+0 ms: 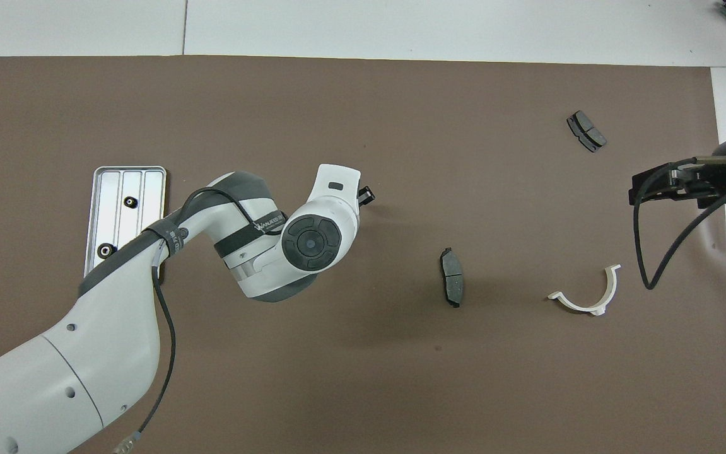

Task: Place bearing gear from tray to pile
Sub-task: 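Carry the gear with the left gripper and set it mid-table, then grasp the mid-table gear with the right gripper while the left gripper withdraws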

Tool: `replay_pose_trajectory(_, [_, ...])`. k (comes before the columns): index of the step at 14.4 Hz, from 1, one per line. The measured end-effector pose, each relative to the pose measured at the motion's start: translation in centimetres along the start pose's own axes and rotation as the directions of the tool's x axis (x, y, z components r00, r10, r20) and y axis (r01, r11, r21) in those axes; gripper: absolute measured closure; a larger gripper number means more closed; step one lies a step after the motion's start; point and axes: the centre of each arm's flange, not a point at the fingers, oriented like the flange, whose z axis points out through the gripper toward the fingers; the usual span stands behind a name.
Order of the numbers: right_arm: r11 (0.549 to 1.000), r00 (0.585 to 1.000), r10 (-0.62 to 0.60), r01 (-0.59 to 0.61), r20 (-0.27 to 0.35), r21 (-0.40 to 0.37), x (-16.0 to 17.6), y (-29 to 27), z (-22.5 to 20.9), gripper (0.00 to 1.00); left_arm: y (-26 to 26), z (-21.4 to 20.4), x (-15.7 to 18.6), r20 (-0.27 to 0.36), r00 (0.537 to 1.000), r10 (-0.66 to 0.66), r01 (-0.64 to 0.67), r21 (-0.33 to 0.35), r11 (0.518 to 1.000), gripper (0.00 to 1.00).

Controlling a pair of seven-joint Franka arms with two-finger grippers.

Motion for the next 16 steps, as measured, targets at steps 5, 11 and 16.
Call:
replay_pose_trajectory(5, [1.000, 1.000, -0.012, 0.012, -0.024, 0.001, 0.3, -0.7, 0.7, 0.00, 0.7, -1.7, 1.1, -0.036, 0.998, 0.045, -0.042, 0.080, 0.996, 0.00])
replay_pose_trajectory(11, [0.999, 0.998, -0.054, 0.054, -0.041, 0.001, -0.3, -10.2, 1.4, 0.00, -2.0, -7.1, 10.8, 0.090, 0.986, 0.138, -0.151, 0.157, 0.976, 0.00])
replay_pose_trajectory(16, [0.997, 0.996, -0.078, 0.077, -0.053, -0.020, 1.7, -22.9, 6.4, 0.00, -10.3, -12.0, 20.8, 0.228, 0.946, 0.233, -0.275, 0.176, 0.945, 0.00])
